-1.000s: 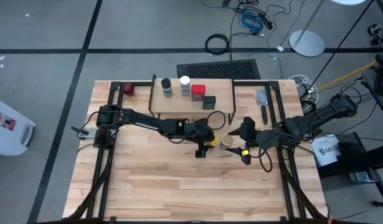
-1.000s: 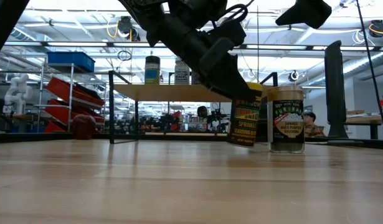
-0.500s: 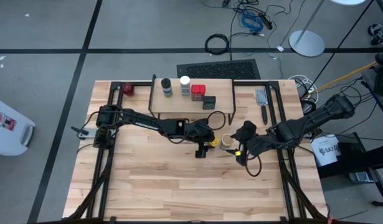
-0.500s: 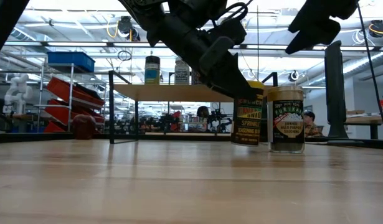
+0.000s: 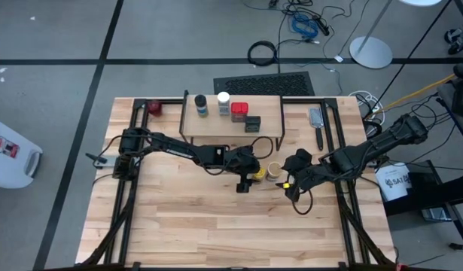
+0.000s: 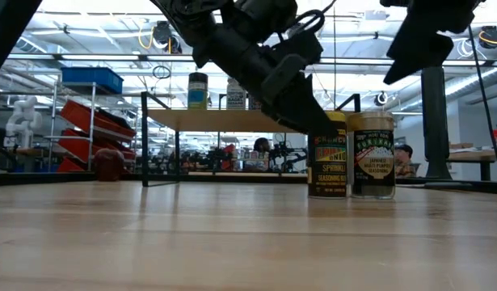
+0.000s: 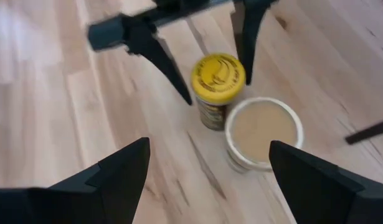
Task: Shelf spices
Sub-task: Remove the yellow seasoning bottle from the shelf, then adjust the seasoning bottles on the table
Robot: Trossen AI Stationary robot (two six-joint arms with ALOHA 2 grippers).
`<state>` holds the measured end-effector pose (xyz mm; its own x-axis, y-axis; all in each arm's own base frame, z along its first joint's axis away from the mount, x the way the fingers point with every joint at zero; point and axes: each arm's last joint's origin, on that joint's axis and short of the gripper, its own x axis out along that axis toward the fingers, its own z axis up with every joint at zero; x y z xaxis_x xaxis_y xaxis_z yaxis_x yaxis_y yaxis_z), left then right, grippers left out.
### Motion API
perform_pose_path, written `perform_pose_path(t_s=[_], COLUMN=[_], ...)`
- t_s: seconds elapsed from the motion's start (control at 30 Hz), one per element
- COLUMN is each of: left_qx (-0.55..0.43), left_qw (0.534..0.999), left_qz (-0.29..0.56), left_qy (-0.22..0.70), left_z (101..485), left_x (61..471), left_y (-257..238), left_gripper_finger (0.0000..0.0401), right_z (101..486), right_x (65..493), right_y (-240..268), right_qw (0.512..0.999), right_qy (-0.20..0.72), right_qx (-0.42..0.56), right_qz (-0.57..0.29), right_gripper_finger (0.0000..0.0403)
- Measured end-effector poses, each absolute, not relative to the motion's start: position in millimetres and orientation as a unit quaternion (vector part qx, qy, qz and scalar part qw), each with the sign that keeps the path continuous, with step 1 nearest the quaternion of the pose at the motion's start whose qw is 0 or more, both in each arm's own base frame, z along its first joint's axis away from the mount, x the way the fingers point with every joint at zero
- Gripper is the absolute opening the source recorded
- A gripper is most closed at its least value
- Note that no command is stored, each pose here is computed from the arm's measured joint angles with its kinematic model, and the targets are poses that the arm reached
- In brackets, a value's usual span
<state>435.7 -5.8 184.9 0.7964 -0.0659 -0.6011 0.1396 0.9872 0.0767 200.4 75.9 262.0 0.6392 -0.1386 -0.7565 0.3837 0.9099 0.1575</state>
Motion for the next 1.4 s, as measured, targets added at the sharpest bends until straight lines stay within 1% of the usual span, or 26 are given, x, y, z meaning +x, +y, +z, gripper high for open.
perform_pose_path(t_s=[0.13, 0.33, 0.43, 0.63, 0.77, 0.87, 1.1, 1.4], left_qx=[0.06, 0.071, 0.071, 0.074, 0.08, 0.082, 0.087, 0.099], left_qw=[0.947, 0.951, 0.953, 0.952, 0.956, 0.957, 0.958, 0.956], left_qz=[-0.054, -0.057, -0.056, -0.057, -0.054, -0.055, -0.046, -0.048], left_qy=[0.311, 0.296, 0.29, 0.293, 0.278, 0.274, 0.269, 0.272], left_z=[189, 211, 221, 240, 255, 264, 280, 282], left_x=[435, 428, 424, 412, 405, 400, 389, 387], left_y=[-6, -6, -6, -10, -17, -20, -20, -19], left_gripper_finger=[0.0304, 0.0305, 0.0305, 0.0305, 0.0305, 0.0305, 0.0305, 0.0305], right_z=[259, 256, 252, 231, 231, 232, 234, 234], right_x=[200, 198, 199, 199, 201, 206, 214, 218], right_y=[75, 72, 72, 64, 58, 53, 40, 27], right_qw=[0.888, 0.886, 0.886, 0.878, 0.878, 0.881, 0.885, 0.884], right_qy=[0.408, 0.407, 0.408, 0.423, 0.424, 0.424, 0.423, 0.425], right_qx=[0.137, 0.106, 0.094, 0.082, 0.079, 0.085, 0.105, 0.103], right_qz=[-0.163, -0.197, -0.197, -0.206, -0.208, -0.189, -0.164, -0.164], right_gripper_finger=[0.0318, 0.0318, 0.0318, 0.0318, 0.0319, 0.0333, 0.0385, 0.0391])
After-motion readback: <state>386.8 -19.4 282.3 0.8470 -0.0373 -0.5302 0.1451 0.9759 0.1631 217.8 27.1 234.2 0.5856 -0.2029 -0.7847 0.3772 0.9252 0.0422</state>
